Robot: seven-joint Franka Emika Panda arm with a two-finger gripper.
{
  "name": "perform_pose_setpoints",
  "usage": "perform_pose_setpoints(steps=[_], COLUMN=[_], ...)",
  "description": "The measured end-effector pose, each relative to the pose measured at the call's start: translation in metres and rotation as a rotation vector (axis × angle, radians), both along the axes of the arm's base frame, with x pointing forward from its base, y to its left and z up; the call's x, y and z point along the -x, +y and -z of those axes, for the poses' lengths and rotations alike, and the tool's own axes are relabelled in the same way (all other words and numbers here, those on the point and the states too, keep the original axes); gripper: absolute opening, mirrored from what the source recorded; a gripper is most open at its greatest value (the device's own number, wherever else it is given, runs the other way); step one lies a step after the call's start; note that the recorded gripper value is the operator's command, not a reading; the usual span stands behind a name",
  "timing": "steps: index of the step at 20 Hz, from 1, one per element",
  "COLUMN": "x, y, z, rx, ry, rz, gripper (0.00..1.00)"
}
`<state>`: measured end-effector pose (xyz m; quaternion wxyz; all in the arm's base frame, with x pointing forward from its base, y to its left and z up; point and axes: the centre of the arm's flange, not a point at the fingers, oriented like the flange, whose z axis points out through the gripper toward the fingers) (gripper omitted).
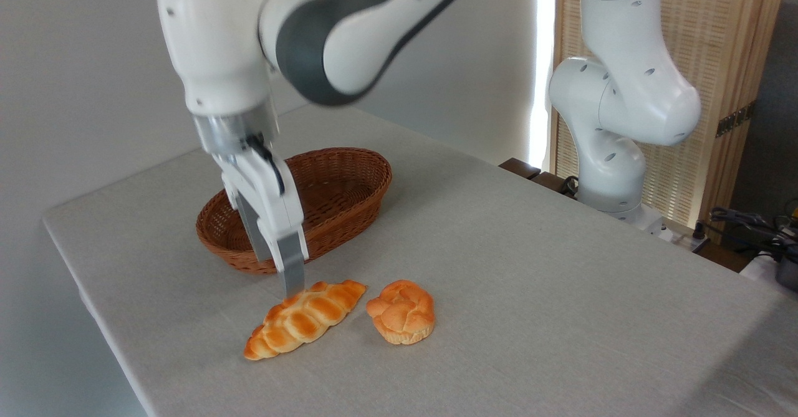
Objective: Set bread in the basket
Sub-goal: 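Move the gripper down onto the braided bread roll, then close the gripper on the middle of the braided roll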
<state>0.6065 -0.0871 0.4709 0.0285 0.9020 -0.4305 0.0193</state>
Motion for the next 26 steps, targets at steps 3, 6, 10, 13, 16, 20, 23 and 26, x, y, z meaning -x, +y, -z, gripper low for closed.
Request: perform_pose_setpoints(steps=[3, 6, 10, 13, 16, 20, 23, 26], x=[0.004, 0.004, 0.004, 0.004, 0.003, 0.003, 0.003, 0.004], y=[0.000, 0.002, 0.002, 0.003, 0.007, 0.012, 0.013, 0.013], z=[0.026, 0.043, 0.047, 0.047, 0.045, 0.041, 0.042, 0.045], rx=[-0.001, 0.000, 0.001, 0.000, -0.007, -0.029, -0.036, -0.038], ry=[0.003, -0.011, -0.013, -0.014, -0.020, -0.030, -0.030, -0.023], rz=[-0.003, -0.008, -0.009, -0.009, -0.006, 0.000, 0.003, 0.004], gripper=[1.00, 1.00, 1.00, 1.00, 1.00, 1.00, 1.00, 1.00])
